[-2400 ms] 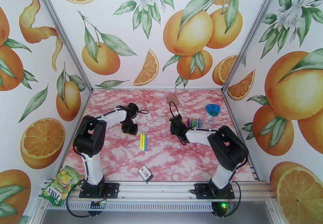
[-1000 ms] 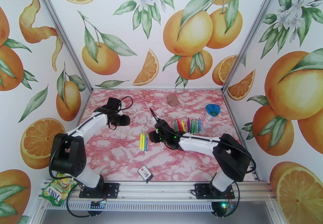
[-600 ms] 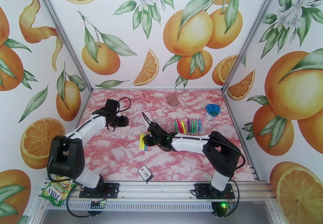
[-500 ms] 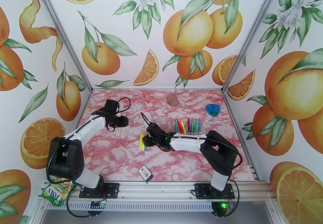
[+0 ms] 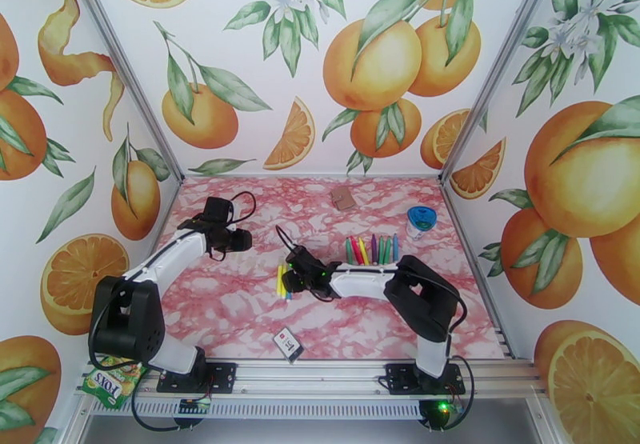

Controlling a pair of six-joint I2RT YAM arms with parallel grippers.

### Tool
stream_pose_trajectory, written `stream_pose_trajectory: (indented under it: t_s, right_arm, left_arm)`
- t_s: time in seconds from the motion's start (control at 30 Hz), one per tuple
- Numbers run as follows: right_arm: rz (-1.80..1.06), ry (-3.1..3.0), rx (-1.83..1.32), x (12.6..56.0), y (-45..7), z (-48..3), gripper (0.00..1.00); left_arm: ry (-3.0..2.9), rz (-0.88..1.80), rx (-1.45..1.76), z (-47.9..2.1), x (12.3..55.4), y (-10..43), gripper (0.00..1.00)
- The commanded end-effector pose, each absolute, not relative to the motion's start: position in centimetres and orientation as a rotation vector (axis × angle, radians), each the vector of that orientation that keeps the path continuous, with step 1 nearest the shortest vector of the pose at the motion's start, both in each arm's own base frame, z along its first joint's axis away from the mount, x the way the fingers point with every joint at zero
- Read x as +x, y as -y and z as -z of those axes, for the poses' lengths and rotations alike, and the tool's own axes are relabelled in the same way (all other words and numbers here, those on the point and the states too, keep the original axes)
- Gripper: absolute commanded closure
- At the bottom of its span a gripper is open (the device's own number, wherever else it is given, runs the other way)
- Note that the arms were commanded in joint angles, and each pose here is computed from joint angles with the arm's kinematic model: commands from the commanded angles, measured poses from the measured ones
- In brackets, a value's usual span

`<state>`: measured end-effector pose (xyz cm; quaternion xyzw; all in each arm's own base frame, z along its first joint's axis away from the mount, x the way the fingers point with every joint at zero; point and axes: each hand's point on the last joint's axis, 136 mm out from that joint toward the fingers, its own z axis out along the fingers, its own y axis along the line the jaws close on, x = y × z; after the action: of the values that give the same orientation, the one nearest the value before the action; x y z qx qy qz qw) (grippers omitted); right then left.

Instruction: Open the pen caps

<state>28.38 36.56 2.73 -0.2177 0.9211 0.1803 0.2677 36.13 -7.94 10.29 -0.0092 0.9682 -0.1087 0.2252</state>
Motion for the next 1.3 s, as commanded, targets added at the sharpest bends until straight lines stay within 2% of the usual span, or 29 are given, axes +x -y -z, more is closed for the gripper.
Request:
stream_pose_trajectory:
  t_s: [0.0,0.63,1.07,1.27]
  right_arm:
    - [-0.420,-2.519,-0.578,28.4,-36.1,-1.6,0.54]
    - [-0.231,-2.570,-0.563,28.6,-33.7,-1.4,0.58]
    - [-0.141,-2.626,-0.569,28.2,-32.6,0.3,0.67]
    - [-0.118,-2.645,-0.548,28.3,-32.3,1.0,0.72]
  left_arm:
    - [-2.641,0.305,-0.021,-11.1,36.2,7.8,0.54]
    - [-2.643,0.320,-0.016,-11.0,36.2,8.0,0.54]
    - [-2.618,0.350,-0.017,-11.7,36.5,8.4,0.54]
    - [-2.602,0.384,-0.015,-12.2,36.5,8.7,0.48]
